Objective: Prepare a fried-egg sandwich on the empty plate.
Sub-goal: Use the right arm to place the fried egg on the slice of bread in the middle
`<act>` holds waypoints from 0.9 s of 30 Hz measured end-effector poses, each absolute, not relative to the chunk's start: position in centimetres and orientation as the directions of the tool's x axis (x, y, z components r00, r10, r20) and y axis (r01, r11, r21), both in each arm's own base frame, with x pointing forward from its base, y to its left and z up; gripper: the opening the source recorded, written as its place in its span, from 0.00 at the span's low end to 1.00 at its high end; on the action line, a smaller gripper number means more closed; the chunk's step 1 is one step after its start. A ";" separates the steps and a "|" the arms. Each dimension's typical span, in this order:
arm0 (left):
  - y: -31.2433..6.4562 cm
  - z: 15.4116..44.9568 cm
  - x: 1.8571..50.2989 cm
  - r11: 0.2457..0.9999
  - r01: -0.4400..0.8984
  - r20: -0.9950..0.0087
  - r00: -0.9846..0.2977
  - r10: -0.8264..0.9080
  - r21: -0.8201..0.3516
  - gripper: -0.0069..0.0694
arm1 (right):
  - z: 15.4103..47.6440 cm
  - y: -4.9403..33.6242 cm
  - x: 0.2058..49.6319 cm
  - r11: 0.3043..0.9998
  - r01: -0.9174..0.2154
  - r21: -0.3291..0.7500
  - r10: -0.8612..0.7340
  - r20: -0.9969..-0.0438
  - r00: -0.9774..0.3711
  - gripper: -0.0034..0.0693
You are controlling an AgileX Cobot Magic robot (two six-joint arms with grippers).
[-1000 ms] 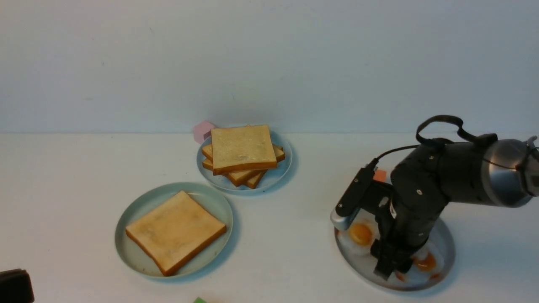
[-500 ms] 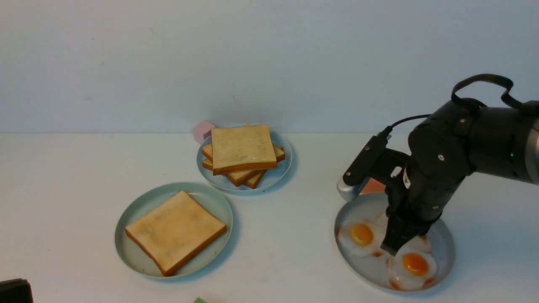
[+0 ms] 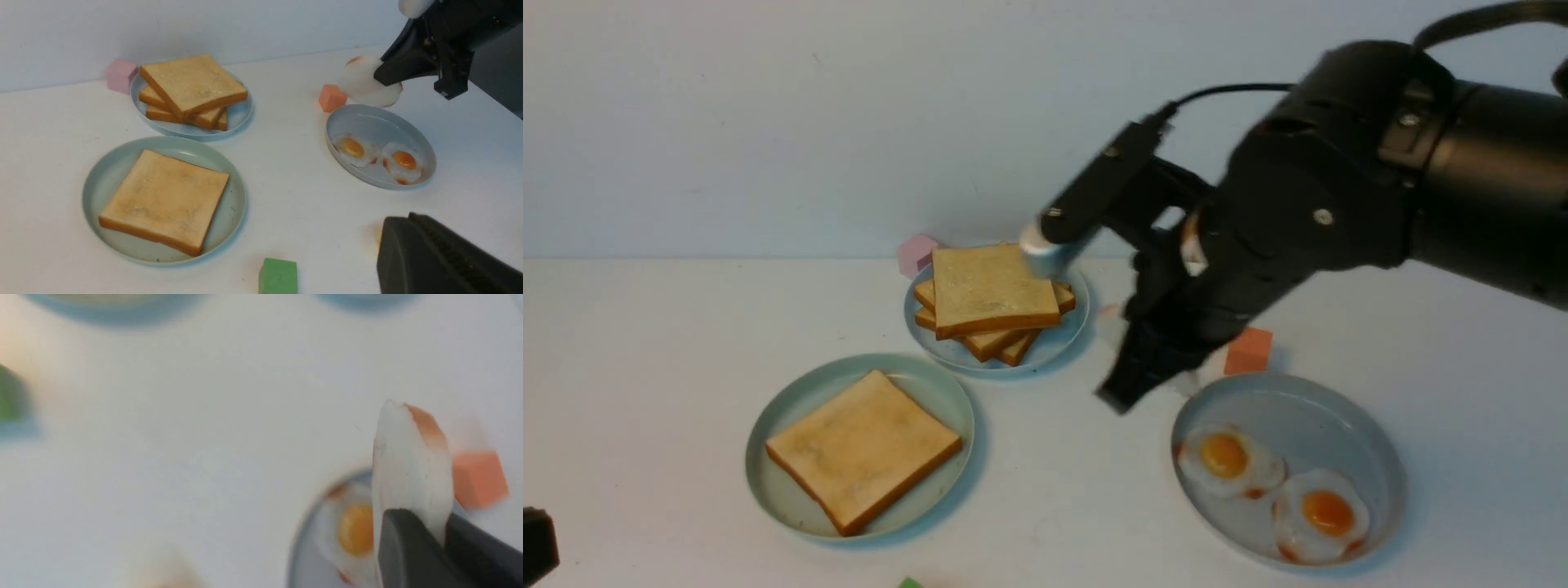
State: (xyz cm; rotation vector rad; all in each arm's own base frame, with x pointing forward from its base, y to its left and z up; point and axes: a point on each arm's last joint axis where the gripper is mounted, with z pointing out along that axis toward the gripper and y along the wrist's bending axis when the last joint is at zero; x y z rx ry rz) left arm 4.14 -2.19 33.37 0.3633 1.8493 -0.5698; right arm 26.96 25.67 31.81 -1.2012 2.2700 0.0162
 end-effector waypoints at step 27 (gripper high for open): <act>-2.1 33.6 4.2 0.839 0.496 -0.945 -0.322 -0.061 -0.223 0.07 | 21.1 41.1 33.3 0.540 -0.807 -0.239 -0.769 -0.529 -0.358 0.13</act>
